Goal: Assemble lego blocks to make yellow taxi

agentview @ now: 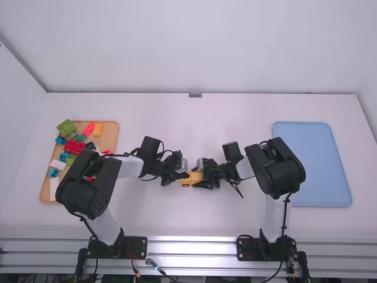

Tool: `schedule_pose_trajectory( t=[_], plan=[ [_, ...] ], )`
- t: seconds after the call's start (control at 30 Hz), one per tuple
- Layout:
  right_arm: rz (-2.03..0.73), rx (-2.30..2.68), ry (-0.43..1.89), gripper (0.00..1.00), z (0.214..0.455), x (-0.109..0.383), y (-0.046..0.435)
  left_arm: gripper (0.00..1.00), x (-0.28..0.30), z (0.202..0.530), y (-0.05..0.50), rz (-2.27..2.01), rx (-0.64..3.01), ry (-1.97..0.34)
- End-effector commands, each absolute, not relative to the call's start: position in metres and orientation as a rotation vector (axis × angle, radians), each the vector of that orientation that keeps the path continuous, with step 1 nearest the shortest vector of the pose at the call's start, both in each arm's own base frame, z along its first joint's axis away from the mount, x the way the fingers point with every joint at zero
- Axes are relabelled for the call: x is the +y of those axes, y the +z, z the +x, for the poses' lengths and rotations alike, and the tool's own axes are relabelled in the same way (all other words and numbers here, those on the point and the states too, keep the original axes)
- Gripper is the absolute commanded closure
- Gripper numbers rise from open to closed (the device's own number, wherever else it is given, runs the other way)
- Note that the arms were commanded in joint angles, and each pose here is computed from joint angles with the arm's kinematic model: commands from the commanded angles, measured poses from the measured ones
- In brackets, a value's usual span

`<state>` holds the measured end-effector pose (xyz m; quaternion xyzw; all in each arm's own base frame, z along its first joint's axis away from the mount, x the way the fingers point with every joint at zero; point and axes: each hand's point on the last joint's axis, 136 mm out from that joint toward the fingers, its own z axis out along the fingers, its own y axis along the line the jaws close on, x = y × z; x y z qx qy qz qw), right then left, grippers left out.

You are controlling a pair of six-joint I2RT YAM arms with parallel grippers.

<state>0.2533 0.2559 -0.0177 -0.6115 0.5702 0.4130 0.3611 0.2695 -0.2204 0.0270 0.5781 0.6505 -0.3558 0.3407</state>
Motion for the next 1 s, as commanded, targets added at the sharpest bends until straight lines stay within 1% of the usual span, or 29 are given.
schedule_pose_trajectory(
  t=[0.0, 0.37, 0.57, 0.63, 0.83, 0.97],
  plan=[
    [-1.569, 1.465, 1.103, 0.43, 0.249, 0.257, -0.019, 0.98, -0.219, 0.263, 0.016, 1.504, 1.727, -0.941],
    [-1.569, 1.464, 1.102, 0.44, 0.250, 0.257, -0.019, 0.98, -0.219, 0.251, -0.012, 1.511, 1.782, -0.991],
    [-1.570, 1.462, 1.100, 0.43, 0.250, 0.257, -0.019, 0.98, -0.219, 0.242, -0.042, 1.564, 1.928, -0.922],
    [-1.570, 1.462, 1.100, 0.43, 0.250, 0.257, -0.019, 0.98, -0.217, 0.240, -0.055, 1.586, 2.000, -0.863],
    [-1.570, 1.462, 1.099, 0.43, 0.250, 0.257, -0.019, 0.98, -0.206, 0.245, -0.070, 1.570, 2.130, -0.736],
    [-1.570, 1.461, 1.094, 0.43, 0.251, 0.257, -0.019, 0.98, -0.211, 0.254, -0.061, 1.546, 2.077, -0.762]
  ],
)
